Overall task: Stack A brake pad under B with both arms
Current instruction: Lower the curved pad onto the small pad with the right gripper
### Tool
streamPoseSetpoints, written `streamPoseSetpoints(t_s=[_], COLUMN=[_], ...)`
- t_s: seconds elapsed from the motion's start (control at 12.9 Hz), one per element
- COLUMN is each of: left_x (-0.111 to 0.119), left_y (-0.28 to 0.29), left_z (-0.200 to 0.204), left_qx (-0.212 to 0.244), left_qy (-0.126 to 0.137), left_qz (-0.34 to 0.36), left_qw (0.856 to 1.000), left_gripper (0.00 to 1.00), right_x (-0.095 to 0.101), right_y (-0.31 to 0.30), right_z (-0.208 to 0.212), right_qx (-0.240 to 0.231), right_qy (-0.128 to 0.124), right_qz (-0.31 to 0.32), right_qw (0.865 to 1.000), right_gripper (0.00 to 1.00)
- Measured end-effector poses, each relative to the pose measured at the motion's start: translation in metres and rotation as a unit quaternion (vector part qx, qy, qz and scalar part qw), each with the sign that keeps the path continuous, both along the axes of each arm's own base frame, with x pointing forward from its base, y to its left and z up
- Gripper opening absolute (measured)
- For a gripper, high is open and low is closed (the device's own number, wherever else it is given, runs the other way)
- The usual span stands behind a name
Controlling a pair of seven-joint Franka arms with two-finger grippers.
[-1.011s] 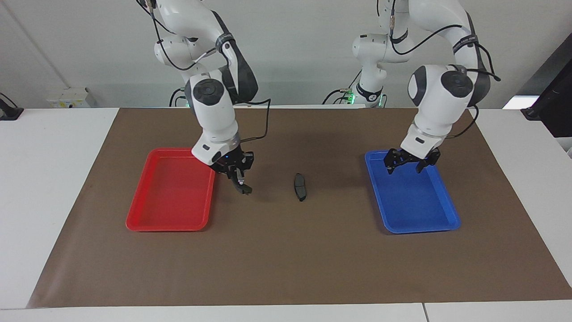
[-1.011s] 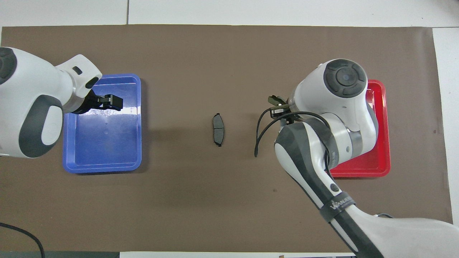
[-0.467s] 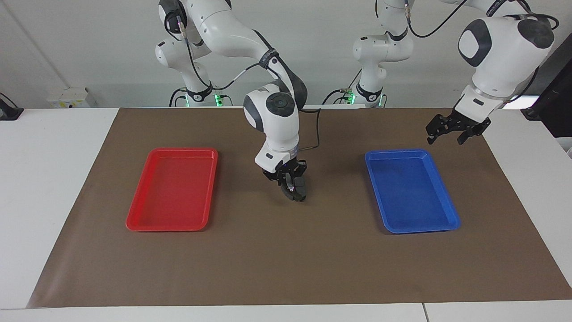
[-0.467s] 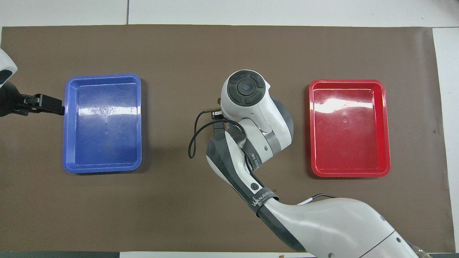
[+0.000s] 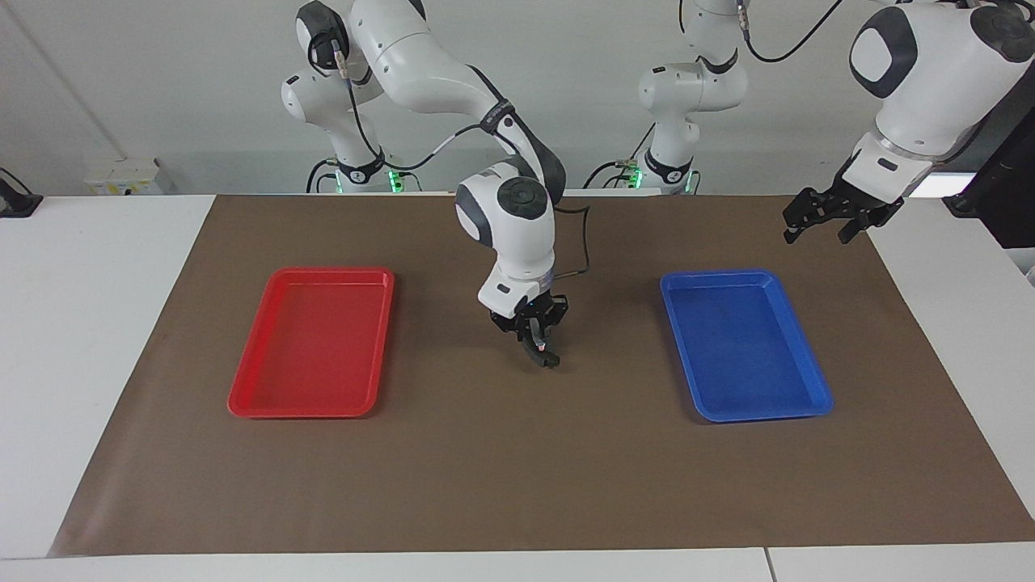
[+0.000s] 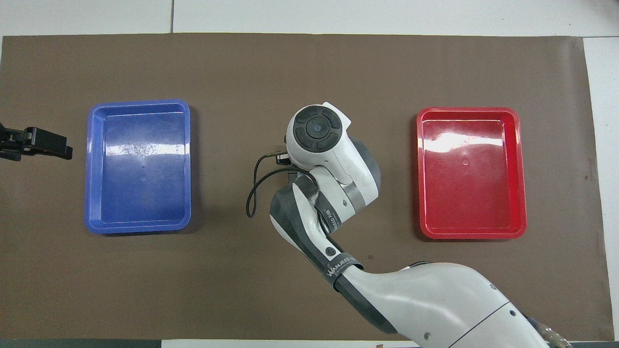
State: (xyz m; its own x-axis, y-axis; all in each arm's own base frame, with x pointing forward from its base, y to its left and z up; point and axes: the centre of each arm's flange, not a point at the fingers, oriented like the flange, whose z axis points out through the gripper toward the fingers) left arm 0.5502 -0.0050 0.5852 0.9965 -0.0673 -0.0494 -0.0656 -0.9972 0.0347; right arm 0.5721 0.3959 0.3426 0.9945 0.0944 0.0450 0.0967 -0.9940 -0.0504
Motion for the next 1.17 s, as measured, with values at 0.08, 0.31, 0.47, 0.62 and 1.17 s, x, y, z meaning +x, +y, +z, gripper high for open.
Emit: streamPoseSetpoints(t_s=[0.08, 0.31, 0.47, 0.62, 1.17], left_x=[-0.001, -0.002, -0.002, -0.002, -0.001], left_y=[0.0, -0.002, -0.003, -0.003, -0.007], left_z=[-0.001, -0.001, -0.001, -0.001, 0.0], left_qx=[0.0, 0.0, 0.0, 0.0, 0.0], left_qy=[0.003, 0.007, 0.007, 0.007, 0.002], left_qz=[0.0, -0.002, -0.003, -0.003, -0.007], left_qw=[1.0, 1.0, 1.0, 1.0, 1.0], left_gripper=[0.99, 0.99, 0.99, 0.99, 0.99], right_x=[-0.001, -0.003, -0.004, -0.004, -0.01], right_y=[-0.001, -0.002, -0.003, -0.002, 0.0], right_z=[-0.005, -0.01, -0.013, -0.013, -0.026], right_qx=[-0.001, -0.003, -0.004, -0.003, 0.004], right_qy=[0.002, 0.003, 0.005, 0.003, -0.009], right_qz=[0.003, 0.01, 0.012, 0.012, 0.015], right_qw=[1.0, 1.0, 1.0, 1.0, 1.0], right_gripper=[0.41, 0.41, 0.41, 0.41, 0.41])
